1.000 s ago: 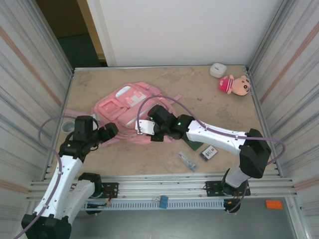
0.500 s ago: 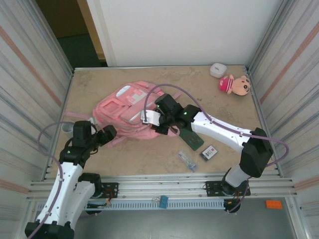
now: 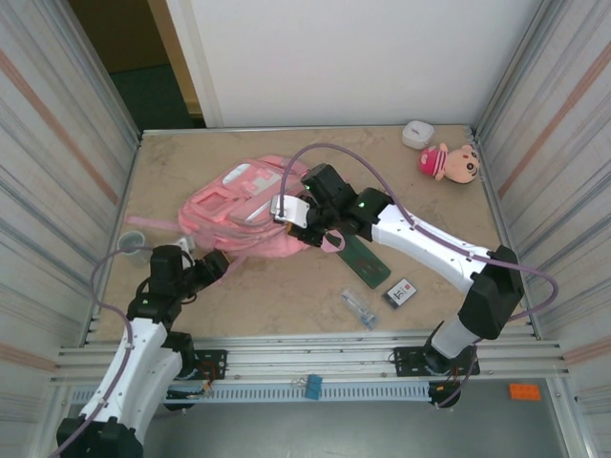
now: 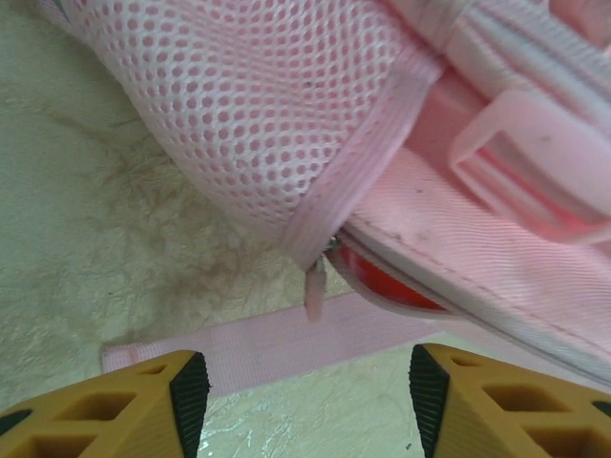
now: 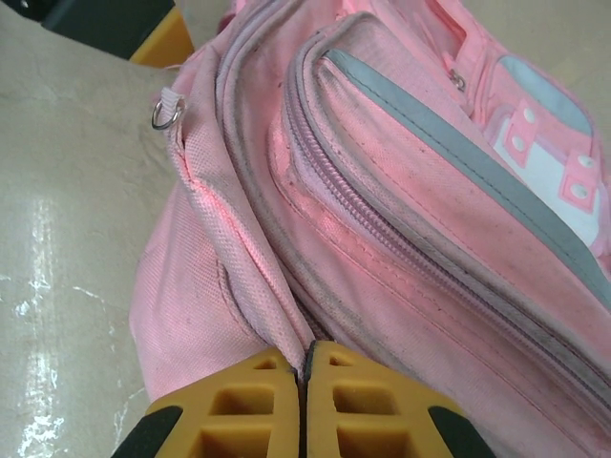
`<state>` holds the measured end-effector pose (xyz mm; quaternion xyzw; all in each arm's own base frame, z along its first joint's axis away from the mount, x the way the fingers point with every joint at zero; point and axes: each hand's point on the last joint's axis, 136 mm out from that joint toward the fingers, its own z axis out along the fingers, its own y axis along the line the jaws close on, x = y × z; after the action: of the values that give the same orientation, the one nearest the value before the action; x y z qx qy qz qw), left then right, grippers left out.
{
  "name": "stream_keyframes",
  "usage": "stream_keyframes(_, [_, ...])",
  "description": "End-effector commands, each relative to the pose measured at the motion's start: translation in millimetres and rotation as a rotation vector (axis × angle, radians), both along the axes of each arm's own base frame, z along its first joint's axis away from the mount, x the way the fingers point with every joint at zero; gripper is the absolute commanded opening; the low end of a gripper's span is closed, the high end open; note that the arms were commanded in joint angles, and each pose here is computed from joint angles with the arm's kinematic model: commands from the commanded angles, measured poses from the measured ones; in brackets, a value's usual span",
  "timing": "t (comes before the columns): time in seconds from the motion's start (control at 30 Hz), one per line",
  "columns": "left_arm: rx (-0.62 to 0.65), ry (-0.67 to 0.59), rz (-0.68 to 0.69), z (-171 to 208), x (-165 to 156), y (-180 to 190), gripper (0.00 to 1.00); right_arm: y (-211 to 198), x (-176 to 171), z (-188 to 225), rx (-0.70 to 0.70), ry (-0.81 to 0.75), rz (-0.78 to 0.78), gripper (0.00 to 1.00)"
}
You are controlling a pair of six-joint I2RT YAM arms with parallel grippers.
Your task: Pack the student bag
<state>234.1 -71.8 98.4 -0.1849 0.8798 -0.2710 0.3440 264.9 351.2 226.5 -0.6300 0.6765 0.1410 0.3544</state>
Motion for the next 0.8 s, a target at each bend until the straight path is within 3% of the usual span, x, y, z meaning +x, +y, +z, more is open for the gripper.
stream_keyframes(0.0, [-0.014, -0.065, -0.011, 6.7, 10.1, -2.4, 0.57, 8.7, 13.0, 48.1, 0.117, -0.048, -0.043, 0.0])
stream_keyframes(0.37, [0.014, -0.105, -0.051, -8.8, 27.7, -6.2, 0.45, 14.8, 16.7, 65.4, 0.165, -0.041, -0.055, 0.0])
stream_keyframes(0.77, [-0.034, -0.167, -0.206, 13.2, 43.4, -32.0, 0.02, 10.4, 33.5, 62.3, 0.18, -0.019, -0.186, 0.0])
